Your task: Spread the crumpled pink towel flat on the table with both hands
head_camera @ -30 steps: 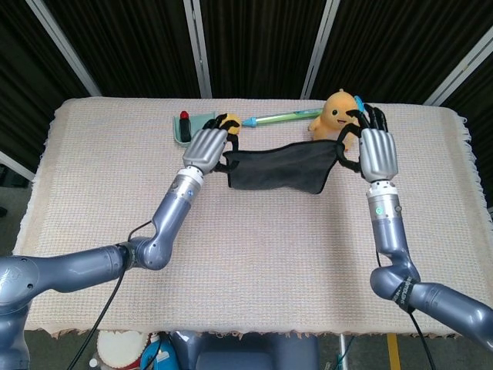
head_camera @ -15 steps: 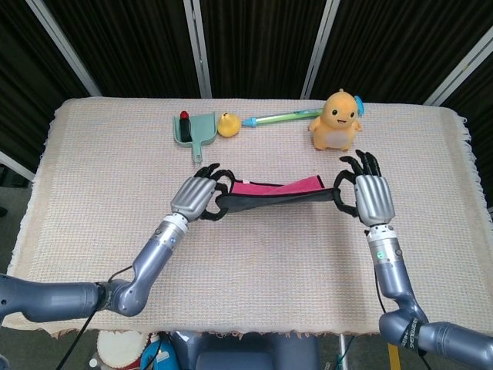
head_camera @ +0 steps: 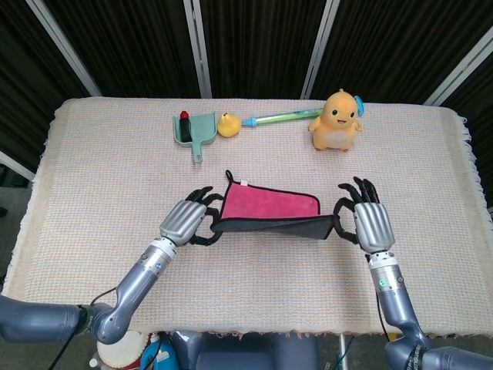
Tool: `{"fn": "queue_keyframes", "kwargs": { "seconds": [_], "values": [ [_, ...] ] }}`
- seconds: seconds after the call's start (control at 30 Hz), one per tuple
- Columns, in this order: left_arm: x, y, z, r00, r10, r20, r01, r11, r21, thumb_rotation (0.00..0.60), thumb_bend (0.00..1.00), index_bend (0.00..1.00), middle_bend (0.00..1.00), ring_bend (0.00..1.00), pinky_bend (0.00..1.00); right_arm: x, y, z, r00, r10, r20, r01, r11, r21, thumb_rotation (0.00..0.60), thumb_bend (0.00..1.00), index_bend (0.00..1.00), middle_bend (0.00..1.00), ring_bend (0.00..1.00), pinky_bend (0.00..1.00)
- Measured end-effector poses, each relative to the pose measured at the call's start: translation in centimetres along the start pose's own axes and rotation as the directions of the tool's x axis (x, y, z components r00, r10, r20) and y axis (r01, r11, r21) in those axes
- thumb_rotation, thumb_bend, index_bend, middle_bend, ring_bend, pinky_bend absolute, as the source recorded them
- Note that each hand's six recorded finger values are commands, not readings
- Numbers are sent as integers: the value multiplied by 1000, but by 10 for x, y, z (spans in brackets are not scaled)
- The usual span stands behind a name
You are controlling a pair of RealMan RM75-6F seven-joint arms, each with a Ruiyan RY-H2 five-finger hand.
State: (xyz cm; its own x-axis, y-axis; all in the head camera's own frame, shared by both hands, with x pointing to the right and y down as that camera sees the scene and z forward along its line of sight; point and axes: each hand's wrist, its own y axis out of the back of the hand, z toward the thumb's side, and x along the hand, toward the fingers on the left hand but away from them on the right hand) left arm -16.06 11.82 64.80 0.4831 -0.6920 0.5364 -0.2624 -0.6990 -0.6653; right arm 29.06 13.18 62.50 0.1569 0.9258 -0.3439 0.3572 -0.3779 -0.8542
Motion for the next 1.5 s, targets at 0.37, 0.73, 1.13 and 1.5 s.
{"fn": "queue_keyframes", "kwargs": {
  "seconds": [0.37, 0.73, 1.13, 1.5],
  "values": [
    [-14, -17, 7, 999, -29, 19, 29, 1000, -3, 600, 506, 655, 164, 9, 97, 21, -5, -1, 1000, 17, -13, -17, 1000, -2, 600, 576, 614, 235, 61, 36],
    [-23, -30, 4, 998, -67, 12, 67, 998, 8, 600, 504, 638, 164, 9, 97, 34, -22, -7, 998, 64, -9, -64, 998, 11, 600, 576, 614, 235, 61, 36],
    [-34, -50, 1, 992, -122, 7, 122, 993, 8, 600, 482, 589, 158, 9, 97, 48, -37, -16, 994, 113, 5, -113, 993, 34, 600, 577, 522, 231, 22, 36],
    [-47, -73, -11, 975, -223, -16, 223, 973, 55, 600, 263, 355, 64, 0, 42, 65, -52, -34, 971, 231, 66, -237, 967, 92, 600, 579, 60, 52, 0, 0]
  ]
}}
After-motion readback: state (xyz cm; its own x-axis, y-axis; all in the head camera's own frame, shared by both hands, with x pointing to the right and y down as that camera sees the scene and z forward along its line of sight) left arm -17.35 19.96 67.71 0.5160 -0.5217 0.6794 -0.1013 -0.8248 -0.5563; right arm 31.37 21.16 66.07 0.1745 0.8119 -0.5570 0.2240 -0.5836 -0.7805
